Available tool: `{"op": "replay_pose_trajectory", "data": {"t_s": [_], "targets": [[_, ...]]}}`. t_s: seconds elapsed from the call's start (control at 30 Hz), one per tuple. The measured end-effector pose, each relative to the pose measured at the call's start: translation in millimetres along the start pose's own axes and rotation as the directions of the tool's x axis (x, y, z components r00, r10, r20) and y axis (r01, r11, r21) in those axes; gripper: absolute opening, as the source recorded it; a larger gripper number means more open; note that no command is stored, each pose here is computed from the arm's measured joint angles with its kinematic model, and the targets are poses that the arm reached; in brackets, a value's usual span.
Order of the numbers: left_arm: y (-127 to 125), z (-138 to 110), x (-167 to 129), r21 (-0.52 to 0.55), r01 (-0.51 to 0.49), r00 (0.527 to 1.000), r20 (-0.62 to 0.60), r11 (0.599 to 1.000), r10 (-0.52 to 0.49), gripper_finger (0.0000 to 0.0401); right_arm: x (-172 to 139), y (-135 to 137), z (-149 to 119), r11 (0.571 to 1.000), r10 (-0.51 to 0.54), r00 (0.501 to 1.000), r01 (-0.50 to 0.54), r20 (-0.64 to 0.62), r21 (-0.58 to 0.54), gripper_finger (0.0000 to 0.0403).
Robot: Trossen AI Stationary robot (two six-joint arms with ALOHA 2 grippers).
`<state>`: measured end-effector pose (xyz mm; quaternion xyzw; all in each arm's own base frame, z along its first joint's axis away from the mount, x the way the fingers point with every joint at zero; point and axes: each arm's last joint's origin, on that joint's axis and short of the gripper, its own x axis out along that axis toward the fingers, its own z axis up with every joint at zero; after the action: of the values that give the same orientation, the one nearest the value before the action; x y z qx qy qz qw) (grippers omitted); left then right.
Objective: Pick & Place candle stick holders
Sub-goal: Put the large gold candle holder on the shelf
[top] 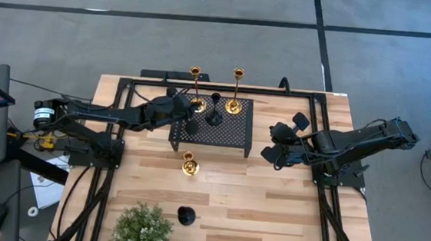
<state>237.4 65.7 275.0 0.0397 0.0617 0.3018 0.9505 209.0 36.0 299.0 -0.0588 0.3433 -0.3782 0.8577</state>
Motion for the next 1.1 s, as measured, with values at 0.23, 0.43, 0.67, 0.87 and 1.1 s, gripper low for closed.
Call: {"op": "replay_pose_trajectory", "data": {"t_s": [0.23,0.43,0.67,0.87,1.1], "targets": [[1.9,0.7,0.6,-0.004,-0.016,1.0,0.007,1.0,0.016,0.0003,0.0,0.0,0.0,1.0,0.0,1.0,0.0,0.0,0.0,0.0],[3.8,1.2,0.8,0.022,-0.059,0.998,0.009,0.998,0.059,0.0003,0.0,0.0,0.0,1.0,0.0,1.0,0.0,0.0,0.001,0.0],[8.3,1.0,2.3,0.019,-0.084,0.996,0.009,0.996,0.084,0.0003,0.0,0.0,0.1,1.0,0.0,1.0,0.0,0.0,0.001,0.0],[14.9,0.4,4.5,0.017,-0.112,0.994,0.006,0.994,0.112,0.0003,0.0,0.1,0.1,1.0,0.0,1.0,0.0,0.001,0.001,0.0],[15.6,0.5,4.9,0.012,-0.102,0.995,0.007,0.995,0.102,0.0003,0.0,0.1,0.1,1.0,0.0,1.0,0.0,0.001,0.001,0.0]]}}
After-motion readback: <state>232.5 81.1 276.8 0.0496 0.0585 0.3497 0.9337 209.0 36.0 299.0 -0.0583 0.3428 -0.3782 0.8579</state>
